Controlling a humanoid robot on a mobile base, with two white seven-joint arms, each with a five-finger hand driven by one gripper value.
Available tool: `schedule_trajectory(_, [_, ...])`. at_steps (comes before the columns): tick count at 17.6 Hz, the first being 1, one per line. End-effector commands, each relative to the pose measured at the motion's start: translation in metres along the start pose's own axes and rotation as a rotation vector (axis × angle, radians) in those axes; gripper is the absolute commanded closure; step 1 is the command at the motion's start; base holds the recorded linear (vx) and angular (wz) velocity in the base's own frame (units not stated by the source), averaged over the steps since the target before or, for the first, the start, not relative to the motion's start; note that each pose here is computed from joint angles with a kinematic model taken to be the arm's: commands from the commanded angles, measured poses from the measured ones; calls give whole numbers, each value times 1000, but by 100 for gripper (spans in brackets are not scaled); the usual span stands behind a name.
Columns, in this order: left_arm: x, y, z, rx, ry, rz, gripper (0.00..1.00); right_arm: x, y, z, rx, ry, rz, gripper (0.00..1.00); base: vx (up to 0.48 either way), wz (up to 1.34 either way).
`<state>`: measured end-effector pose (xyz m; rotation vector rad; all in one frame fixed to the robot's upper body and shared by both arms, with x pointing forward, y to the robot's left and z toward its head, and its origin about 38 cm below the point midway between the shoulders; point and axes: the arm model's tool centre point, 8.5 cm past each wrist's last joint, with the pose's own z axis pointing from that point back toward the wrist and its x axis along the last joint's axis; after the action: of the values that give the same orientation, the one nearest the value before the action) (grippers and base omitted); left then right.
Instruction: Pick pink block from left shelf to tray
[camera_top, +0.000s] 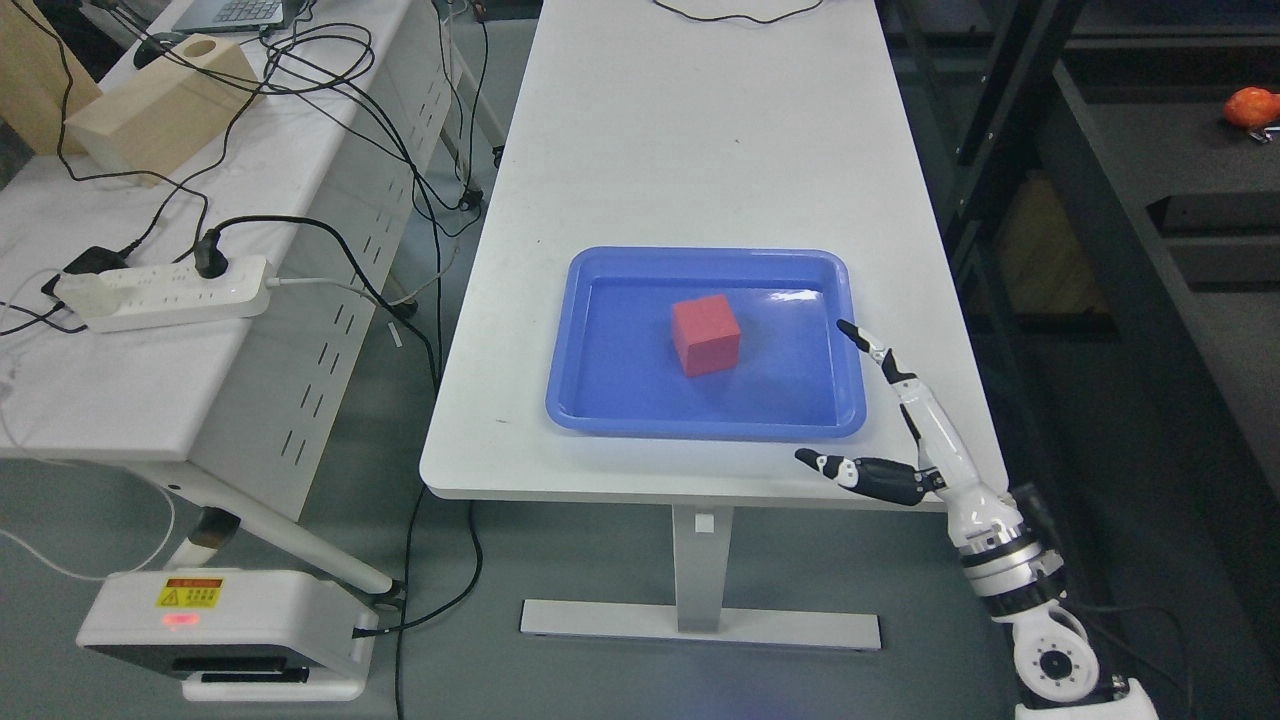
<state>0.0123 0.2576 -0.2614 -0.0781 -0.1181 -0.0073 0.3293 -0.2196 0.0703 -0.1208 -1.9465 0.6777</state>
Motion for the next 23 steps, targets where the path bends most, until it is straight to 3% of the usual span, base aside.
schedule_trajectory(1, [-7, 10, 2, 15, 3, -2, 0, -8, -43, 18, -317, -39, -368, 1, -213, 0])
schedule_trajectory(10, [-7, 10, 2, 15, 3, -2, 0, -28, -19, 18, -130, 176, -457, 0, -172, -13])
schedule_trajectory(23, [-7, 10, 2, 15, 3, -2, 0, -29, -18, 17, -127, 187, -464, 0, -101, -3])
